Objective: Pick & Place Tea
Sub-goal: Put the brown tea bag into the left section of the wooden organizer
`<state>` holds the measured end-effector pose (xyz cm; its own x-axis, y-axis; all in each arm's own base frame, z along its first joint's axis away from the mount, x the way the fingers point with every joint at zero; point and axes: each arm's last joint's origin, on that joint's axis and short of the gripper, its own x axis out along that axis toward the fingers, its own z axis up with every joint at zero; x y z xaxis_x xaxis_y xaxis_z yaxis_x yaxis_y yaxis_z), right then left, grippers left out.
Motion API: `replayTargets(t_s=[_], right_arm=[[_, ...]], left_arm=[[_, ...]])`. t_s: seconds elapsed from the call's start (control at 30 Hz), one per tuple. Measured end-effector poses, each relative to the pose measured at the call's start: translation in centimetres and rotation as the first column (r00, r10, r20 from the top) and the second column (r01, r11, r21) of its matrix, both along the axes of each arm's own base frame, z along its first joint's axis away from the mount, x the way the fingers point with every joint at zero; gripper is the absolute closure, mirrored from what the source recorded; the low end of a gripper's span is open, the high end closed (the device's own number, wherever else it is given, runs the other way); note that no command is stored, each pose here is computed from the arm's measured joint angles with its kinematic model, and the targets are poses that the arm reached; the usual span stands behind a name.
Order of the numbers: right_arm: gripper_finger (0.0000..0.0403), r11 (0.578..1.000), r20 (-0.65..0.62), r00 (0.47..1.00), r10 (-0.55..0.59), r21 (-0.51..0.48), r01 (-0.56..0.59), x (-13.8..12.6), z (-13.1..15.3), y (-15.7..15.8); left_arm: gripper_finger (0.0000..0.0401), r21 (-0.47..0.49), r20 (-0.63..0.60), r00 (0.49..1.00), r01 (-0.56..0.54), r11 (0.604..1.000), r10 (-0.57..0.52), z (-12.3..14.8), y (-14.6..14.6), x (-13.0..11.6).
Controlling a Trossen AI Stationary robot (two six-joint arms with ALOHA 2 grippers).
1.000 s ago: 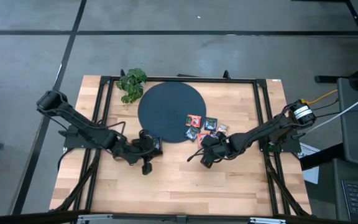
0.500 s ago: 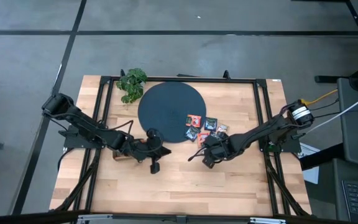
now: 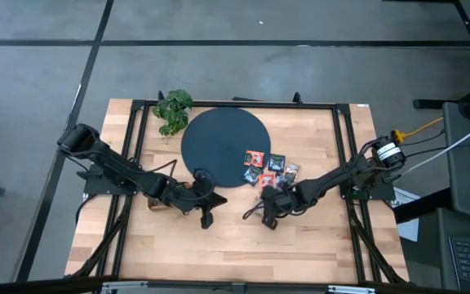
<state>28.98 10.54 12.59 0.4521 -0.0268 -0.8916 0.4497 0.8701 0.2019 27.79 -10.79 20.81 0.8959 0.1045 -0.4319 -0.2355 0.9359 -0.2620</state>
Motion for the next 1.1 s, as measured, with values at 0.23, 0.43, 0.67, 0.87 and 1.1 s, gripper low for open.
replayTargets(t_s=[0.23, 0.43, 0.67, 0.87, 1.1], right_arm=[[0.0399, 0.982, 0.092, 0.978, 0.186, 0.023, -0.189, 1.0, -0.6, 1.5], [0.0398, 0.958, 0.17, 0.946, 0.277, 0.019, -0.285, 1.7, -0.9, 2.3], [0.0398, 0.95, 0.297, 0.909, 0.291, 0.019, -0.311, 2.5, 0.0, 2.7], [0.0387, 0.96, 0.305, 0.932, 0.194, 0.135, -0.244, 2.2, 0.8, 3.1], [0.0383, 0.958, 0.314, 0.933, 0.174, 0.163, -0.234, 1.3, 2.2, 4.1]], left_arm=[[0.0389, -0.076, -0.003, 0.997, 0.071, 0.995, -0.071, -2.6, -1.0, 1.7], [0.0392, -0.045, -0.004, 0.992, 0.124, 0.991, -0.124, -3.8, -2.0, 3.6], [0.0398, 0.009, -0.022, 0.978, 0.206, 0.979, -0.206, -4.2, -2.8, 5.9], [0.0398, 0.024, -0.084, 0.979, 0.188, 0.982, -0.185, -4.5, -2.9, 6.3], [0.0399, -0.025, -0.137, 0.985, 0.102, 0.994, -0.105, -5.2, -1.8, 6.7]])
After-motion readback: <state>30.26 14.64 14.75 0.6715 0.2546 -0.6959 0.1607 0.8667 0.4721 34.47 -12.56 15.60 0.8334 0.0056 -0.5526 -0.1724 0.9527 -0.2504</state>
